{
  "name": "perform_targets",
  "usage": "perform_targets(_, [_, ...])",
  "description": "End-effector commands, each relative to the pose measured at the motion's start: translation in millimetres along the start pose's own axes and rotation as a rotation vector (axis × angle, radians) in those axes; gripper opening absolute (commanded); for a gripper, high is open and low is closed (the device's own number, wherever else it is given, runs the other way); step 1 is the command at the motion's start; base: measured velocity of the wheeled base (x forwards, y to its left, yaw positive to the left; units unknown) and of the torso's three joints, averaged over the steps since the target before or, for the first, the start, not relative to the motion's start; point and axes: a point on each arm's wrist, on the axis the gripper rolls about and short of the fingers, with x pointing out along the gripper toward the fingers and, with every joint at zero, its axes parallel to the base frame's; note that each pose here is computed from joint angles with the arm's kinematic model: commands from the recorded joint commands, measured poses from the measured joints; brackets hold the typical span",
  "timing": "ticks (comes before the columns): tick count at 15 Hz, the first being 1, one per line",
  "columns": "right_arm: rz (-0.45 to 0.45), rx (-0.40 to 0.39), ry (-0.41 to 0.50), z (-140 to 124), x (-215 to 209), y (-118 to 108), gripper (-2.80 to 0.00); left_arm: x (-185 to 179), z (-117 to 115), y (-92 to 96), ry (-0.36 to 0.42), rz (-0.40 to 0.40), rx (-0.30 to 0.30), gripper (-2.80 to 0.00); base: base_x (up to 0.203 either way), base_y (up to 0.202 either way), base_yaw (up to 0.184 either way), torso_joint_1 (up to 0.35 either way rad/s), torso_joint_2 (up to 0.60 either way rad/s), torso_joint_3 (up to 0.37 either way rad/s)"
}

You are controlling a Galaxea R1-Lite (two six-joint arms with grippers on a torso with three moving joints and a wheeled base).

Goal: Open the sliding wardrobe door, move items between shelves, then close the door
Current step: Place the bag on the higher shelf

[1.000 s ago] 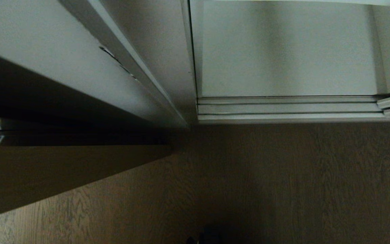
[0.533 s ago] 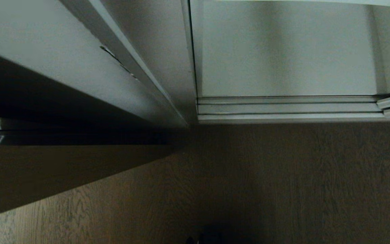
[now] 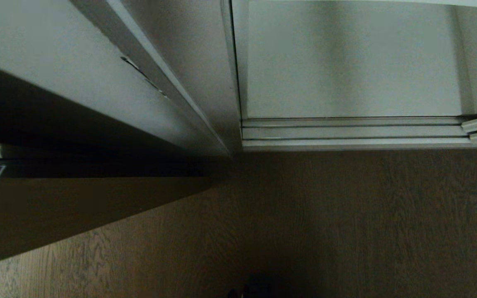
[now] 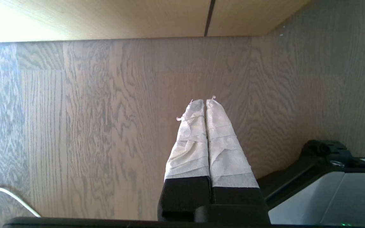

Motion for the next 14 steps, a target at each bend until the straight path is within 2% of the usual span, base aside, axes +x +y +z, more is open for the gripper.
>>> perform_targets(1, [0.001, 0.014, -0.008, 3, 6, 7, -2.80, 0, 0, 0.0, 0.001, 0.001, 0.000, -2.80, 0.000, 0.000, 0.000, 0.000, 0.00, 0.000])
perform_targets(5, [-0.028, 0.017, -0.042, 23, 15, -22, -2.80, 0, 0, 0.0, -0.001, 0.001, 0.000, -2.80, 0.000, 0.000, 0.000, 0.000, 0.00, 0.000])
perform_targets(8, [-0.008, -0.001, -0.073, 30, 14, -33, -2.80, 0, 0, 0.0, -0.001, 0.001, 0.000, -2.80, 0.000, 0.000, 0.000, 0.000, 0.00, 0.000])
perform_targets(12, [0.020, -0.017, -0.056, 23, 14, -24, -2.80, 0, 0, 0.0, -0.001, 0.001, 0.000, -2.80, 0.000, 0.000, 0.000, 0.000, 0.00, 0.000])
perform_targets(14, [0.031, -0.040, -0.034, 11, 18, -11, -2.80, 0, 0, 0.0, -0.001, 0.001, 0.000, -2.80, 0.000, 0.000, 0.000, 0.000, 0.00, 0.000])
